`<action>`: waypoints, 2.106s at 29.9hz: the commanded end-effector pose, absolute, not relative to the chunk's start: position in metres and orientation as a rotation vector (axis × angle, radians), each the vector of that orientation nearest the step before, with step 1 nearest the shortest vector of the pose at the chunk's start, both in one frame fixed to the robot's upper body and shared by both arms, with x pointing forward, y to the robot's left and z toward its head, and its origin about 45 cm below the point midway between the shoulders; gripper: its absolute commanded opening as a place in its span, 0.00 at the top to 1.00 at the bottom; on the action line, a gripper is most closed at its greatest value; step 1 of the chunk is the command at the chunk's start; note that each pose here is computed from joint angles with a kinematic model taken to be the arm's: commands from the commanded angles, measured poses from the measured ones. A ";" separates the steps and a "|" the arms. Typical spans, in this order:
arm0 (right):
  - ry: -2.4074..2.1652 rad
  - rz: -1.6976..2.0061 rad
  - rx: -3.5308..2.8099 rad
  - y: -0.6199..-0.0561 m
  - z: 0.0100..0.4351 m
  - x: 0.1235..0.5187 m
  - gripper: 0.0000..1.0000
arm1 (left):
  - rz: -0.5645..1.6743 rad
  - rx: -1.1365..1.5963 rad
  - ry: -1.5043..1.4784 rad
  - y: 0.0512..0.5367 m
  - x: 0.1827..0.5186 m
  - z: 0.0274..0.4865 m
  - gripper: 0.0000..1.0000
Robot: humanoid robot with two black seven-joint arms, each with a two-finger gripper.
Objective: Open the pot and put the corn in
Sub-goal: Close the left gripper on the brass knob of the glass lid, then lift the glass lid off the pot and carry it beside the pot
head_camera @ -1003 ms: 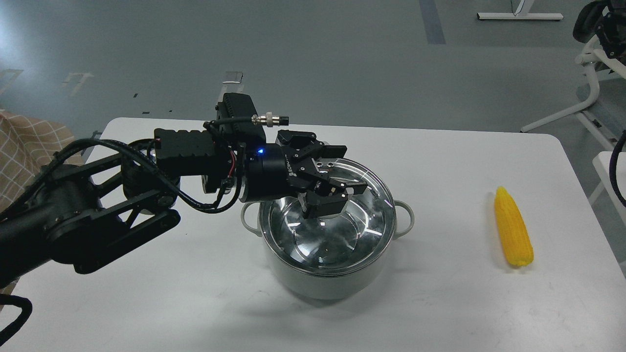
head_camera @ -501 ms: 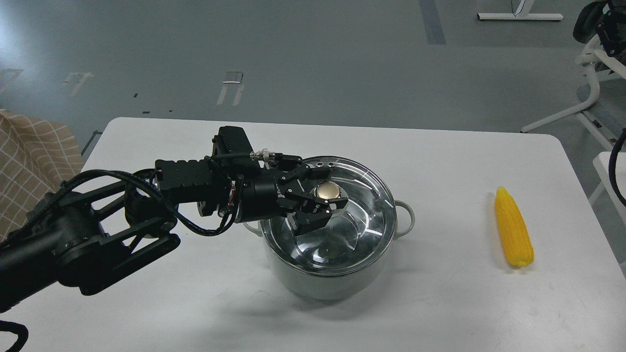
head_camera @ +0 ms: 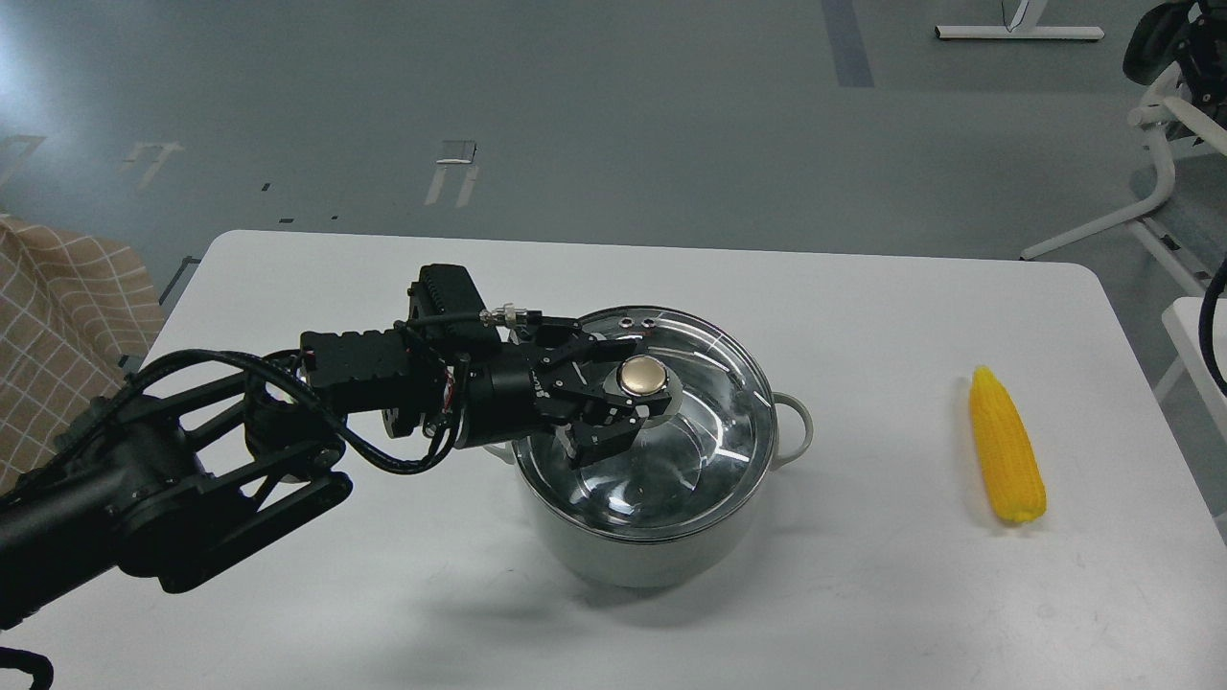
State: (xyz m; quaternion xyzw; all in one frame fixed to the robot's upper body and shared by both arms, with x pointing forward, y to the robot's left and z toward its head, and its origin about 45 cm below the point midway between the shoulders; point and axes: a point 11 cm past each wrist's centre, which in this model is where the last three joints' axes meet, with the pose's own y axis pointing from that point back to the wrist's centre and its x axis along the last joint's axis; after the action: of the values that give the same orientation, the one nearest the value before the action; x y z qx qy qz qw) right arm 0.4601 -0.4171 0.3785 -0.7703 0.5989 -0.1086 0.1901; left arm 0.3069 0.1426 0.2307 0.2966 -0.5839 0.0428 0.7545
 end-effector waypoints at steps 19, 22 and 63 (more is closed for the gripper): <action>1.685 -0.310 -2.165 -0.418 0.380 0.460 0.00 | 0.165 0.655 -1.370 0.160 0.324 0.274 0.78; 1.689 -0.311 -2.166 -0.419 0.380 0.459 0.00 | 0.230 0.691 -1.369 0.185 0.336 0.292 0.78; 1.734 -0.260 -2.185 -0.425 0.356 0.454 0.00 | 0.634 1.183 -0.920 0.449 0.284 0.139 0.77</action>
State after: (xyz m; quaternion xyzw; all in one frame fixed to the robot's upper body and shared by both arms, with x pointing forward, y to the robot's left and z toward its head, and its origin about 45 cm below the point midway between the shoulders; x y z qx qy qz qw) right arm 0.4543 -0.4252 0.3565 -0.7690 0.6097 -0.0917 0.1687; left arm 0.2844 0.4486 0.1400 0.5278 -0.4116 0.2824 0.6872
